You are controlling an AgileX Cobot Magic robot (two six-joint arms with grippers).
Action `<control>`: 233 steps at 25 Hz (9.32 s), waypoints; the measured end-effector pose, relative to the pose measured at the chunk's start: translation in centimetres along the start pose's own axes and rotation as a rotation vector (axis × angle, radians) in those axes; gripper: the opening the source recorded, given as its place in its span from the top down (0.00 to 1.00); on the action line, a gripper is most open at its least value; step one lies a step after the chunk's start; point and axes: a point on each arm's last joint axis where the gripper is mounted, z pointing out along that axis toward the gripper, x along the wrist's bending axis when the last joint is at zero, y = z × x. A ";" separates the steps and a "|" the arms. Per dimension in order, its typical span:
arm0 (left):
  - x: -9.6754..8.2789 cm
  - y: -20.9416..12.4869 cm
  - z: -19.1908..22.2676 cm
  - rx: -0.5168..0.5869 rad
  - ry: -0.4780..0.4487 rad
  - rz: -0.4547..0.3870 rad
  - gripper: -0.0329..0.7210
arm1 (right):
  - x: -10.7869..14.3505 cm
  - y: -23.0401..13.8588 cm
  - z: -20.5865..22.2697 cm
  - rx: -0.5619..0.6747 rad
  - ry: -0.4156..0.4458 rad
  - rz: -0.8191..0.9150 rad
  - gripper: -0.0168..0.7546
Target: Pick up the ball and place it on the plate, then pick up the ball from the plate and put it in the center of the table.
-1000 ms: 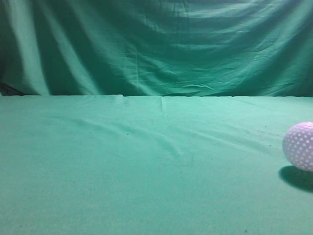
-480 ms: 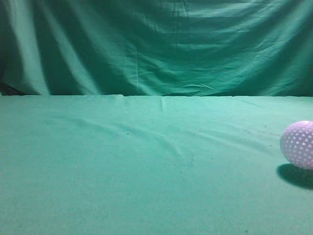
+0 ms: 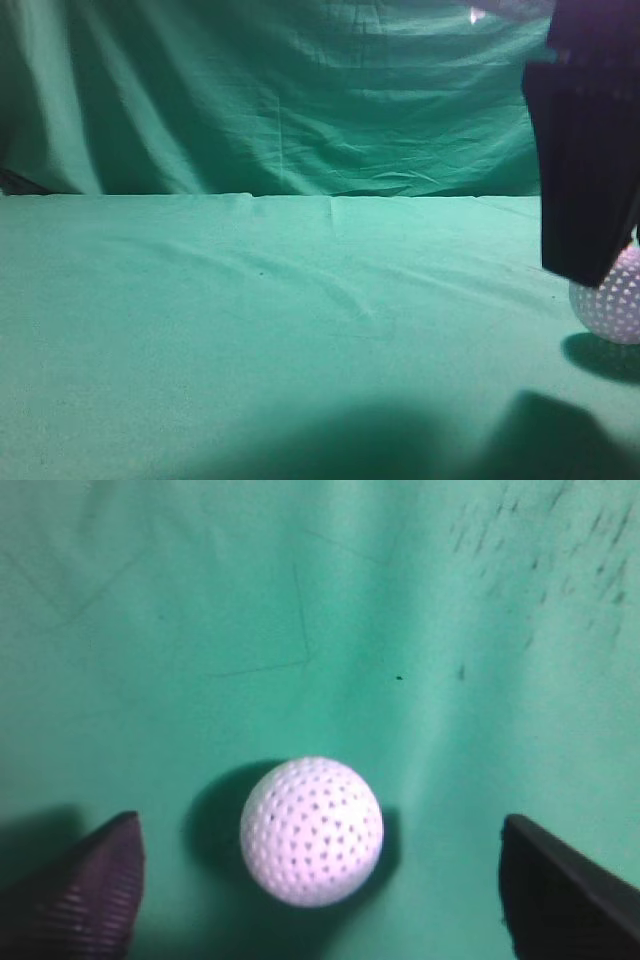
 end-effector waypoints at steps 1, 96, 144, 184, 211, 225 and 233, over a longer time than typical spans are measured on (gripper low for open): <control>0.0 0.0 0.0 0.000 0.000 0.000 0.96 | 0.0 0.1 0.3 0.007 0.001 0.001 0.15; -2.1 -3.1 -4.4 -0.090 -0.103 -0.010 0.96 | 2.8 -1.0 -27.5 -0.706 -0.065 0.002 0.98; -1.9 -6.4 -2.4 -0.022 -0.080 -0.037 0.96 | 1.7 -17.0 -8.3 -1.050 -0.120 0.270 0.92; -1.9 -6.4 -2.4 -0.022 -0.080 -0.037 0.96 | -0.2 -20.1 -2.2 -1.051 -0.440 0.572 0.92; -0.8 -11.5 -0.6 -0.090 0.080 0.010 0.96 | -0.2 -20.1 -2.1 -1.048 -0.440 0.573 0.92; 0.1 -12.1 -0.7 -0.019 0.177 0.000 0.96 | -0.2 -20.1 -2.1 -1.049 -0.439 0.574 0.92; 0.1 -12.1 -0.7 -0.019 0.178 0.001 0.96 | -0.2 -20.1 -2.1 -1.049 -0.439 0.574 0.92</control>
